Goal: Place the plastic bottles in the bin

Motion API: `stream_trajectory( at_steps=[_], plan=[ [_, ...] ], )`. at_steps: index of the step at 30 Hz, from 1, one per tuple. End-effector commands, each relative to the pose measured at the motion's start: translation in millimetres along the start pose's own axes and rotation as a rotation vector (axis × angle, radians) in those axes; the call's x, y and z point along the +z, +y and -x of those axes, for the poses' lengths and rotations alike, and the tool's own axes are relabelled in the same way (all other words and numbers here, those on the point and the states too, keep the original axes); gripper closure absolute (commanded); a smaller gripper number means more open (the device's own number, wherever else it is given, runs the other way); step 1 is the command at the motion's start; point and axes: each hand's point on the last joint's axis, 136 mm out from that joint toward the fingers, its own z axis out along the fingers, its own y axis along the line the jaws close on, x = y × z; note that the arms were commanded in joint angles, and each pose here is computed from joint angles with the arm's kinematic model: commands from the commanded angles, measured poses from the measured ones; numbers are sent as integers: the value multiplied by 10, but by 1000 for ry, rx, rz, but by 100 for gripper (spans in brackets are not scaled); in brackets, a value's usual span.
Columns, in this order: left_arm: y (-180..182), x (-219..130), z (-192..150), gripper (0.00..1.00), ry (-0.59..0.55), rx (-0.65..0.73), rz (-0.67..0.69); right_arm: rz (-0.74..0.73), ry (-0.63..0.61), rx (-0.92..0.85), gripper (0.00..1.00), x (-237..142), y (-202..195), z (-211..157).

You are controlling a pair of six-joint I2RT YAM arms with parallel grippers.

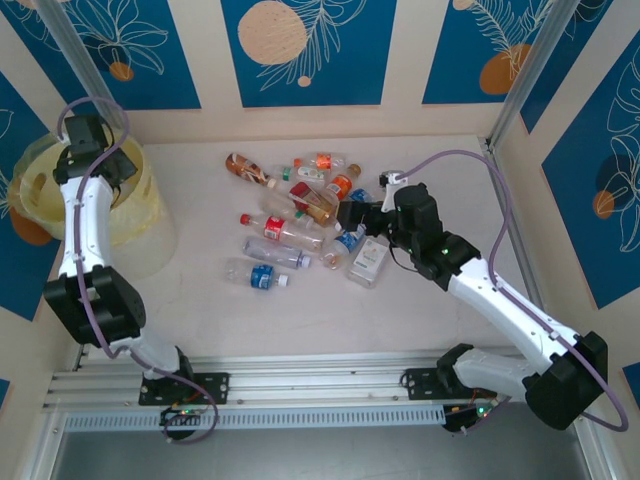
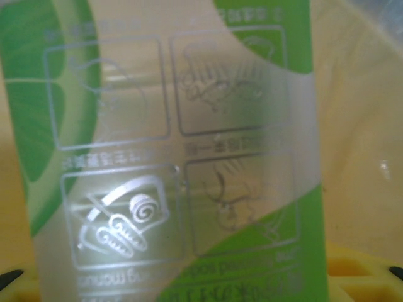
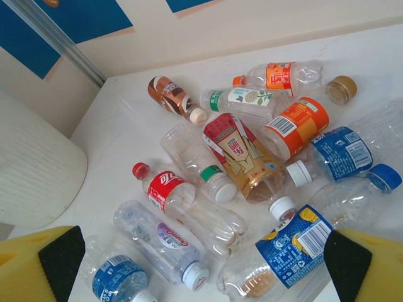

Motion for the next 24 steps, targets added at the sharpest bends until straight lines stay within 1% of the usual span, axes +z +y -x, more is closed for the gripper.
stream_trajectory(
  at_steps=[1, 4, 8, 11, 14, 20, 22, 24],
  plan=[
    [-203, 19, -116, 100, 61, -77, -139, -4, -8, -17, 0, -13, 51, 77],
    [-301, 21, -181, 99, 82, -93, -198, -7, 2, -17, 0, 12, 44, 58],
    [-421, 41, -282, 93, 120, -93, -262, -17, 14, -21, 0, 51, 26, 28],
    [-442, 90, -331, 85, 133, -102, -277, -18, 20, -20, 1, 75, 26, 15],
    [-545, 116, -376, 79, 163, -111, -334, -20, 31, -22, 0, 107, 22, -7],
    [-710, 129, -514, 74, 205, -133, -422, -38, 41, -21, 0, 147, -17, -36],
    [-721, 134, -537, 70, 206, -126, -420, -46, 46, -24, 0, 160, -31, -47],
    [-669, 150, -528, 63, 196, -118, -388, -49, 51, -27, 0, 167, -37, -57]
  ],
)
